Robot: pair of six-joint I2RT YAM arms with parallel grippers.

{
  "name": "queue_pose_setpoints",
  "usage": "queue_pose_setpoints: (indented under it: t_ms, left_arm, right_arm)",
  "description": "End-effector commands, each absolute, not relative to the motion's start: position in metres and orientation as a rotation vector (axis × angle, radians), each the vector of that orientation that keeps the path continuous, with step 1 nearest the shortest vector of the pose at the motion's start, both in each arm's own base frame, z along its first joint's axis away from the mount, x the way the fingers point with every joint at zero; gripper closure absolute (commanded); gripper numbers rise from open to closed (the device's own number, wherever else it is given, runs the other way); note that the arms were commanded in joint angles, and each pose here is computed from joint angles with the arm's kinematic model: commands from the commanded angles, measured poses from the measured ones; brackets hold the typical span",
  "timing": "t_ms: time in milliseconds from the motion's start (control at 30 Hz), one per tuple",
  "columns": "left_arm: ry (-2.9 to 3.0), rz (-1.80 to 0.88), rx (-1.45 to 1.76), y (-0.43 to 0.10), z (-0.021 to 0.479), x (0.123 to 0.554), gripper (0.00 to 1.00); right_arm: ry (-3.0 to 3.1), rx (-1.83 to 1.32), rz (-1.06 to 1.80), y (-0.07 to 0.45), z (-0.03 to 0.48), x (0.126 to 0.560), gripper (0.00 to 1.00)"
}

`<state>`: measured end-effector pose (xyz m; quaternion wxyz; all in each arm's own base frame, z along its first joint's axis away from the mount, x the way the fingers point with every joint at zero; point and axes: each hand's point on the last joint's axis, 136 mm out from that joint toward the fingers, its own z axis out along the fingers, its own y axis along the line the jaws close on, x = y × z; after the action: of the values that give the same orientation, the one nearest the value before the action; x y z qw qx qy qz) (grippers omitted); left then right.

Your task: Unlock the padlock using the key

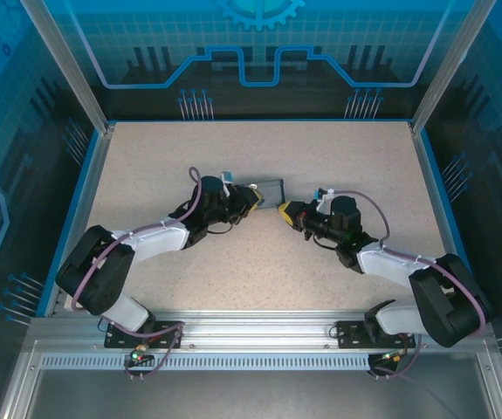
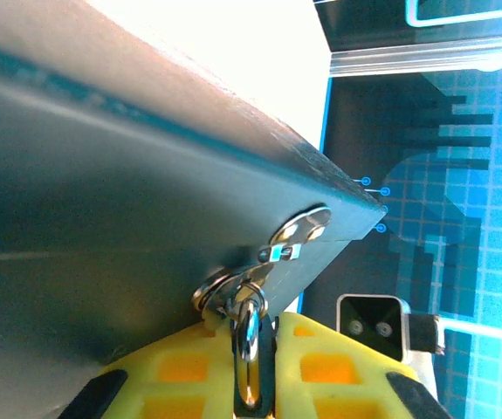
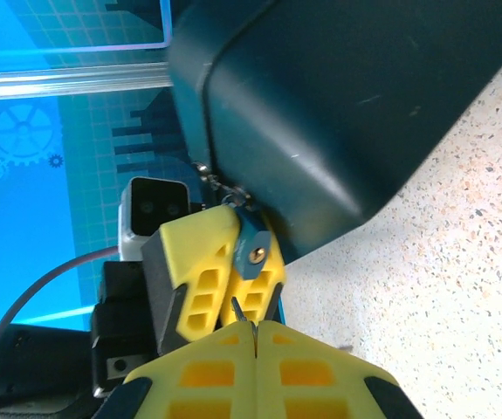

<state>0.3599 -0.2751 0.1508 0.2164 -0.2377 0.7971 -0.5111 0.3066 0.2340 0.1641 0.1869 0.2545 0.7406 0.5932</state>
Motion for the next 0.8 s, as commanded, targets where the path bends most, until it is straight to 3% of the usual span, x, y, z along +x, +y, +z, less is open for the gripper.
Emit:
queue_pose_setpoints:
  t_ms: [0,767]
  left_arm:
    - [2.177,-1.48,-0.611,-0.281,0.165,0.365,1.0]
    - [2.103,-1.65,-0.718,-0.284,0.147,0.371,1.0]
  right_arm:
    - [2.058,0.675,1.678,0.237,0.17,0.302,1.0]
    - [2.047,0.727,1.657,0.244,0.144,0.314,1.0]
